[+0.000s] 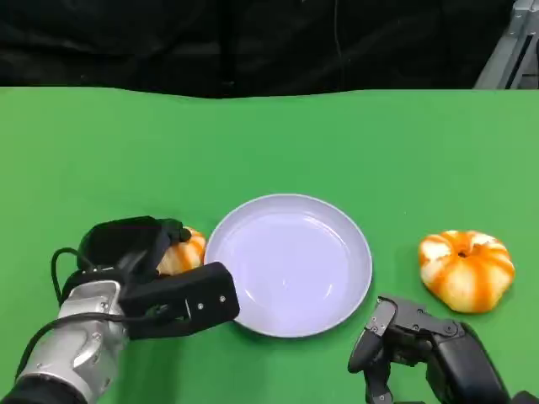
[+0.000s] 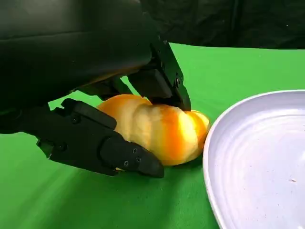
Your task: Grasp the bread from the table and place it into the plate.
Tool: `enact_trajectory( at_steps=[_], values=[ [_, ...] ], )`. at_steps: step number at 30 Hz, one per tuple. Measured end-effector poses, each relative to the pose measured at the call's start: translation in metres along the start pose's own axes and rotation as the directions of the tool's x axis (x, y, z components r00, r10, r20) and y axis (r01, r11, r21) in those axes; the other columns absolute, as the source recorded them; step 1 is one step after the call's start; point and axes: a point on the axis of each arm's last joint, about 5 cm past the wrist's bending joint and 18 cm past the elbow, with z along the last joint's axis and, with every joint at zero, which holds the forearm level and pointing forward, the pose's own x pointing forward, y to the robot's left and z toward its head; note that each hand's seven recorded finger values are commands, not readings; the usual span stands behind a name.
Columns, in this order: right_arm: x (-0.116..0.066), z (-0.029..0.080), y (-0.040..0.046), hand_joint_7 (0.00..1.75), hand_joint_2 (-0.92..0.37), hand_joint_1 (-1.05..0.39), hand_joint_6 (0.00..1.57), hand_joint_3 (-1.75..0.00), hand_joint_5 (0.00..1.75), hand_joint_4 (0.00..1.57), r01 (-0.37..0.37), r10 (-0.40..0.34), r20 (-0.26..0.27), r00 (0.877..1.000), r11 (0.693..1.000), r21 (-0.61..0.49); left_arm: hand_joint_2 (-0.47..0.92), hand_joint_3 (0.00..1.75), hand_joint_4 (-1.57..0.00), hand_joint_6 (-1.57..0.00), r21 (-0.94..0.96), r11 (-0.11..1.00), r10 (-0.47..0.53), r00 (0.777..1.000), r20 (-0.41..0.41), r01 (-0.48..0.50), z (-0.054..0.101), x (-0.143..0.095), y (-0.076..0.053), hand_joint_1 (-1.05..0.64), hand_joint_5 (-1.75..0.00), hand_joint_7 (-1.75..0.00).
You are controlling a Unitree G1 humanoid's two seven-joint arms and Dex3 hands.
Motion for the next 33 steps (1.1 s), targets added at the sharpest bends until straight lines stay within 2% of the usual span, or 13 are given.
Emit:
enact_trajectory(
  at_steps=[1, 2, 3, 4, 7, 8, 10, 19, 20, 21, 23, 27, 33],
  values=[
    [0.000, 0.000, 0.0000, 1.43, -0.36, 0.10, 0.74, -1.38, 1.66, 0.86, 0.000, 0.000, 0.000, 1.000, 1.000, 0.000, 0.92, 0.02, -0.99, -1.07, 0.000, 1.000, 0.000, 1.000, 0.000, 0.000, 0.000, 0.000, 0.000, -0.25, -0.39, -0.03],
    [0.000, 0.000, 0.0000, 1.44, -0.36, 0.11, 0.75, -1.38, 1.66, 0.85, 0.000, 0.000, 0.000, 1.000, 1.000, 0.000, 0.91, 0.08, -0.91, -0.91, 0.000, 1.000, 0.000, 1.000, 0.000, 0.000, 0.000, 0.000, 0.000, -0.20, -1.19, -0.81],
    [0.000, 0.000, 0.0001, 1.44, -0.36, 0.11, 0.75, -1.39, 1.66, 0.85, 0.000, 0.000, 0.000, 1.000, 1.000, 0.000, 0.90, 0.11, -0.88, -0.75, 0.017, 1.000, 0.023, 1.000, 0.006, -0.023, 0.000, 0.000, 0.000, -0.18, -1.46, -1.27],
    [0.000, 0.000, 0.0002, 1.44, -0.36, 0.12, 0.75, -1.39, 1.67, 0.85, -0.001, 0.001, 0.000, 1.000, 1.000, 0.000, 0.86, 0.11, -0.89, -0.74, 0.047, 0.997, 0.057, 0.998, 0.019, -0.058, -0.001, -0.001, -0.001, -0.19, -1.60, -1.33],
    [0.000, 0.000, 0.0000, 1.45, -0.36, 0.13, 0.75, -1.40, 1.67, 0.85, -0.004, 0.004, 0.001, 1.000, 1.000, -0.001, 0.84, 0.12, -0.91, -0.78, 0.136, 0.966, 0.211, 0.973, 0.092, -0.222, -0.005, -0.010, 0.006, -0.20, -1.73, -1.26],
    [0.000, 0.000, -0.0003, 1.46, -0.35, 0.13, 0.75, -1.40, 1.67, 0.85, -0.004, 0.004, 0.001, 1.000, 1.000, -0.003, 0.84, 0.12, -0.90, -0.85, 0.148, 0.953, 0.250, 0.962, 0.114, -0.265, -0.004, -0.010, 0.011, -0.21, -1.74, -1.06],
    [0.002, 0.001, 0.0000, 1.46, -0.35, 0.13, 0.75, -1.41, 1.67, 0.85, -0.005, 0.005, 0.006, 1.000, 1.000, -0.003, 0.84, 0.11, -0.90, -0.90, 0.163, 0.935, 0.297, 0.946, 0.134, -0.316, -0.004, -0.010, 0.020, -0.21, -1.74, -0.91],
    [0.002, 0.001, 0.0004, 1.46, -0.35, 0.13, 0.74, -1.41, 1.66, 0.85, -0.002, 0.002, 0.008, 1.000, 1.000, -0.003, 0.84, 0.11, -0.90, -0.93, 0.180, 0.932, 0.296, 0.947, 0.123, -0.314, -0.007, -0.015, 0.018, -0.22, -1.75, -0.84],
    [0.002, 0.001, 0.0004, 1.46, -0.35, 0.13, 0.74, -1.41, 1.66, 0.85, -0.002, 0.002, 0.008, 1.000, 1.000, -0.003, 0.84, 0.13, -0.90, -0.90, 0.180, 0.932, 0.296, 0.947, 0.123, -0.315, -0.007, -0.015, 0.018, -0.22, -1.75, -0.99],
    [0.002, 0.001, 0.0004, 1.46, -0.35, 0.13, 0.74, -1.41, 1.67, 0.85, -0.002, 0.002, 0.008, 1.000, 1.000, -0.003, 0.83, 0.20, -0.92, -0.79, 0.180, 0.932, 0.296, 0.947, 0.122, -0.315, -0.007, -0.015, 0.018, -0.22, -1.75, -1.36],
    [0.002, 0.001, 0.0013, 1.47, -0.35, 0.12, 0.73, -1.41, 1.69, 0.85, 0.001, -0.001, 0.009, 1.000, 1.000, 0.002, 0.62, 0.65, -0.92, -0.71, 0.179, 0.927, 0.310, 0.941, 0.134, -0.331, -0.007, -0.016, 0.021, -0.22, -1.75, -1.67],
    [0.003, 0.001, 0.0020, 1.48, -0.36, 0.12, 0.73, -1.41, 1.69, 0.85, 0.003, -0.004, 0.011, 1.000, 1.000, 0.007, 0.52, 0.84, -0.92, -0.69, 0.176, 0.896, 0.377, 0.907, 0.186, -0.408, -0.004, -0.017, 0.037, -0.22, -1.75, -1.74],
    [0.003, 0.001, 0.0020, 1.47, -0.36, 0.14, 0.73, -1.42, 1.69, 0.86, 0.005, -0.005, 0.008, 1.000, 1.000, 0.007, 0.51, 0.96, -0.95, -0.74, 0.132, 0.887, 0.412, 0.887, 0.208, -0.442, 0.001, -0.023, 0.039, -0.21, -1.75, -1.75]
  ],
)
